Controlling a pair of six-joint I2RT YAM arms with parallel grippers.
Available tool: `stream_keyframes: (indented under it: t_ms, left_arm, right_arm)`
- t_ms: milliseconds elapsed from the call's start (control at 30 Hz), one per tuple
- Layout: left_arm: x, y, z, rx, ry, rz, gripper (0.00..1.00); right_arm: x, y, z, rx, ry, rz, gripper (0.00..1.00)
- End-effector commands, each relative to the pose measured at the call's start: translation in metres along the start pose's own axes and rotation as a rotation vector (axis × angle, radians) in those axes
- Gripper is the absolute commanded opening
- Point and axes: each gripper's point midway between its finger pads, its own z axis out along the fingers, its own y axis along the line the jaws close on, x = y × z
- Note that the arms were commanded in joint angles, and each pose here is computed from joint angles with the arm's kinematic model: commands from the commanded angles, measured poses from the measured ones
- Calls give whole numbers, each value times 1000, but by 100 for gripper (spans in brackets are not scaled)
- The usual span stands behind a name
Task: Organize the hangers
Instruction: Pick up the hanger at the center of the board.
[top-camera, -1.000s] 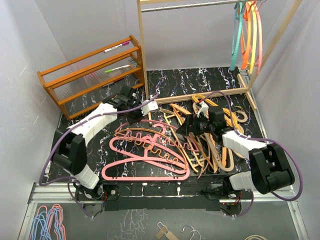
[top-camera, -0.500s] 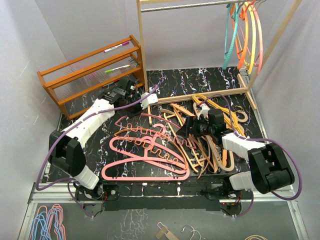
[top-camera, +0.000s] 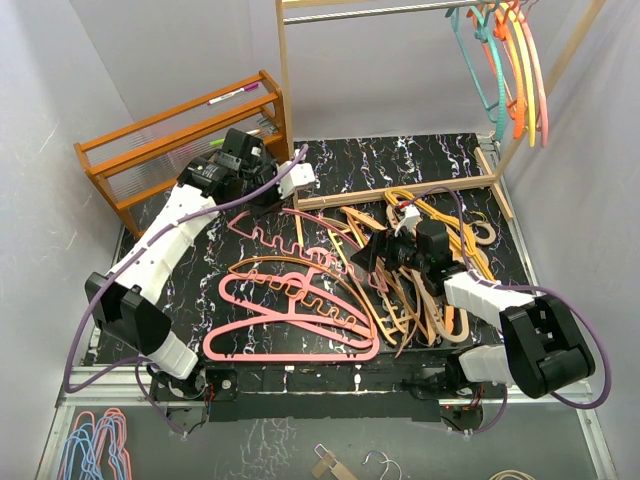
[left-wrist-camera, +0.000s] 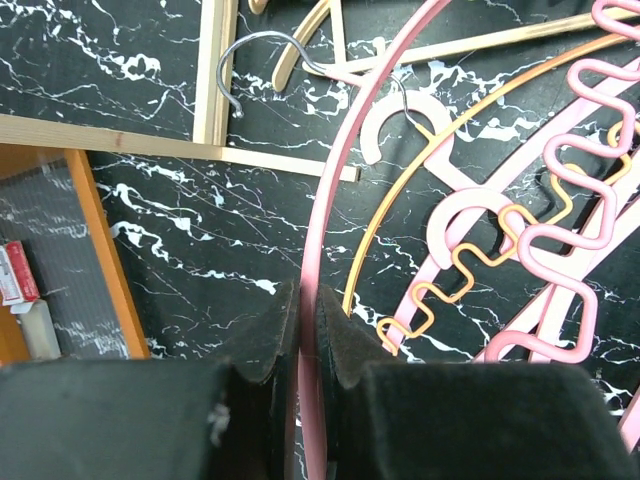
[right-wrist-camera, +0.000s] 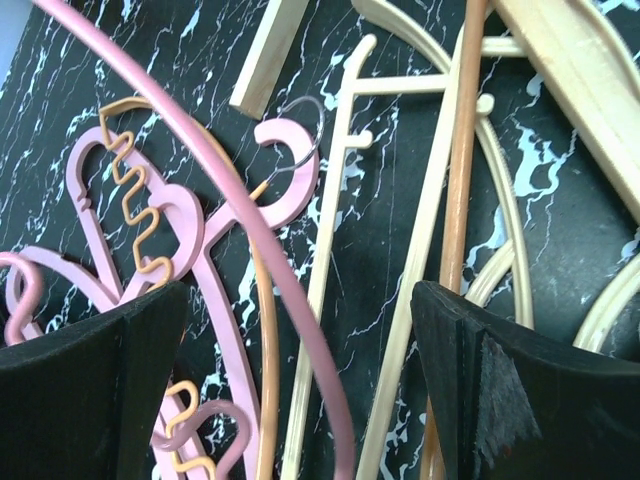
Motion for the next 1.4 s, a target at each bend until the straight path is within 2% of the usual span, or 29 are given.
stream_keyframes:
  t_ms: [0,500,633,700,800,967,1367]
  left_arm:
    - [-30,-4,-41,-15,-87,26,0]
    - [-59,6,-80,-88,-142,84,0]
    - [-59,8,-84,-102,-141,91,0]
    - [-58,9,-83,-108,-138,91,0]
    - [-57,11,-82,-119,-135,90,0]
    - [-45,13,-73,-135,-99,92,0]
    - [6,11,-49,-169,27,95,0]
  right_arm:
    - [-36,4,6,1,-118,-91,99]
    - [-56,-10,41,12,-160,-155,99]
    - [-55,5,42,-109,-155,-130,98]
    - [-52,17,41,-198,-136,-94,86]
    - [-46,32,37,-319,-116,-39,60]
    - [-40,41,24,-432,-106,64,10]
    - [-71,20,-20,-380,-214,146,8]
